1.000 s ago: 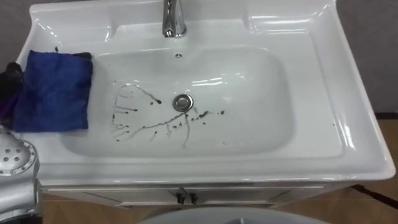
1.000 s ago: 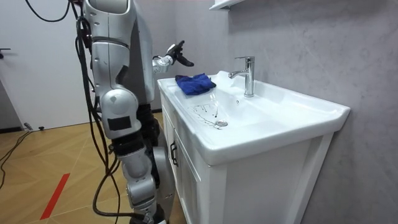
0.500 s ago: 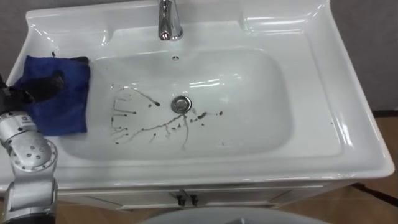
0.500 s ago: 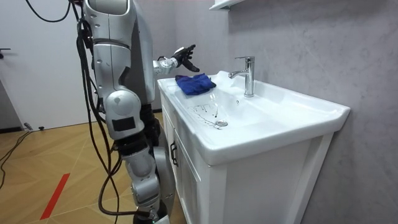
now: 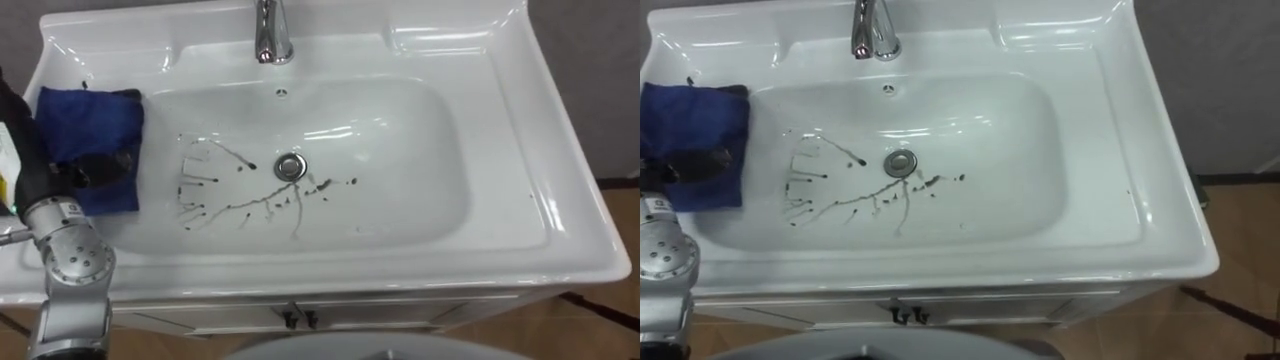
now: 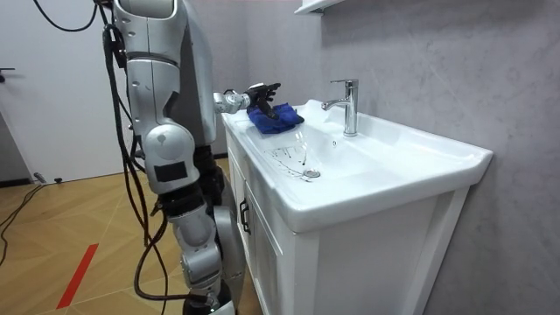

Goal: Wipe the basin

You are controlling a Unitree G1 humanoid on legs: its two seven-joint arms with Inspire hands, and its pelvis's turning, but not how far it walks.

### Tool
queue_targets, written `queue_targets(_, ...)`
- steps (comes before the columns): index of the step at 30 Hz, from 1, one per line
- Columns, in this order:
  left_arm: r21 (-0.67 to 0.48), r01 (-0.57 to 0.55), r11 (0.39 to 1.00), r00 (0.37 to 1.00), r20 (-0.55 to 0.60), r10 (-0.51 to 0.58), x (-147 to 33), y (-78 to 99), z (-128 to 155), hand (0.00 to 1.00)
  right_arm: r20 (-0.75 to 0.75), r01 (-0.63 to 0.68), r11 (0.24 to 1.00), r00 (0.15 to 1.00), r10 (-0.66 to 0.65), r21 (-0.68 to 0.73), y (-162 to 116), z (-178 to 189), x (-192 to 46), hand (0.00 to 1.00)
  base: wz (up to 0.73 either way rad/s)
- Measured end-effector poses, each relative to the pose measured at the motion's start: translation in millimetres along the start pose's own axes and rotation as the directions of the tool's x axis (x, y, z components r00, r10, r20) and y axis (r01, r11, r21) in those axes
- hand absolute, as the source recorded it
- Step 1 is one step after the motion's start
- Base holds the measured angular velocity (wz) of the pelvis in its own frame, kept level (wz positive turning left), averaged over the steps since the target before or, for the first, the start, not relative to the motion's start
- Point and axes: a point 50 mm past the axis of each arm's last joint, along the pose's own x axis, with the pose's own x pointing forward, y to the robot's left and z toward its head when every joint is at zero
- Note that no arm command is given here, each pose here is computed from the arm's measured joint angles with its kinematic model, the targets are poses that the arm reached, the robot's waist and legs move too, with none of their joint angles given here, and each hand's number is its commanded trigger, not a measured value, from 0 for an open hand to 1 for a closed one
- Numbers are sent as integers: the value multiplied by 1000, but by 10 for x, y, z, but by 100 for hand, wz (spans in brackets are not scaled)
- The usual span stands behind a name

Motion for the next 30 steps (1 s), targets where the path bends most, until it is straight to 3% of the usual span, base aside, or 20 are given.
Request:
queue_targets(19,169,21,985,999,23,-25,-35,-58,-89,0,10,16,1000,1000,-16,1,43,27,16,0,-2)
queue_targets(30,179,38,983,999,0,-38,-49,-76,-144,0,24,26,1000,999,-26,1,33,56,13,0,0)
